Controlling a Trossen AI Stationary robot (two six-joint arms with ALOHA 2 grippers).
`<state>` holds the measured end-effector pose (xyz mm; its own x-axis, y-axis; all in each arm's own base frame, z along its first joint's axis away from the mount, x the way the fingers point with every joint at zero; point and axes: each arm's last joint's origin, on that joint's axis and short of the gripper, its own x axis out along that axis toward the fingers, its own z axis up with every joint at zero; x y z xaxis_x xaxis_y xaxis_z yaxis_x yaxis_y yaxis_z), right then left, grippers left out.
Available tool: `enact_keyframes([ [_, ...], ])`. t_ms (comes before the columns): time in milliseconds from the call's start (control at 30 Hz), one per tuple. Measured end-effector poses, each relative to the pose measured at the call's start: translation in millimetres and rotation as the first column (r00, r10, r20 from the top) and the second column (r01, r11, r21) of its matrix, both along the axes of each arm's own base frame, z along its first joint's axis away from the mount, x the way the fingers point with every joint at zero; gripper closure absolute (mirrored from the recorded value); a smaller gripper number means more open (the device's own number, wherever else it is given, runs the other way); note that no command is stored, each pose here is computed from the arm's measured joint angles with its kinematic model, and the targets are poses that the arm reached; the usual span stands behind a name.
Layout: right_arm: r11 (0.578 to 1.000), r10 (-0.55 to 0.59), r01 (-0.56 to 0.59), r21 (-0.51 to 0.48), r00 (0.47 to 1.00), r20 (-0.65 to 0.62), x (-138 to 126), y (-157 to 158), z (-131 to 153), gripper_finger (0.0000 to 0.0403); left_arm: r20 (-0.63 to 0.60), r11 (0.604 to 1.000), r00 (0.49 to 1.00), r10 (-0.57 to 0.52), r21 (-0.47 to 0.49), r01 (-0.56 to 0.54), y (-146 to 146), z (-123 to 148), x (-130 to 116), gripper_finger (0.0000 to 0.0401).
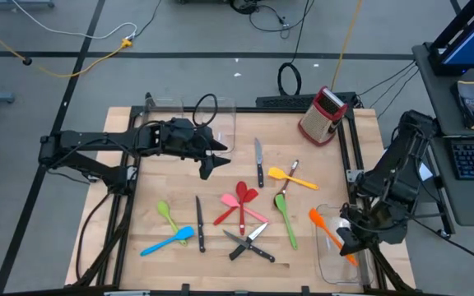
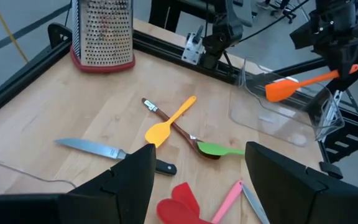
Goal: Pick & Place Kitchen Items
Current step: Put the orange spatula into the bottom transparent bin
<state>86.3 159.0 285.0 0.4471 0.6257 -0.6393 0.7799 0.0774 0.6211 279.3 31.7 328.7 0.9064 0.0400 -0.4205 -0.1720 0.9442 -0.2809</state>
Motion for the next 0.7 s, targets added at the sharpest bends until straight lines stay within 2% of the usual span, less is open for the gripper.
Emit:
enact_keyframes([
  [700, 0.975, 0.180, -0.189, -0.114, 0.980, -0.086, -30.8, 3.2, -9.9, 0.0374, 0.017, 0.999, 1.000, 0.011, -0.046, -0.011, -0.2, 1.3, 0.7, 0.0148],
])
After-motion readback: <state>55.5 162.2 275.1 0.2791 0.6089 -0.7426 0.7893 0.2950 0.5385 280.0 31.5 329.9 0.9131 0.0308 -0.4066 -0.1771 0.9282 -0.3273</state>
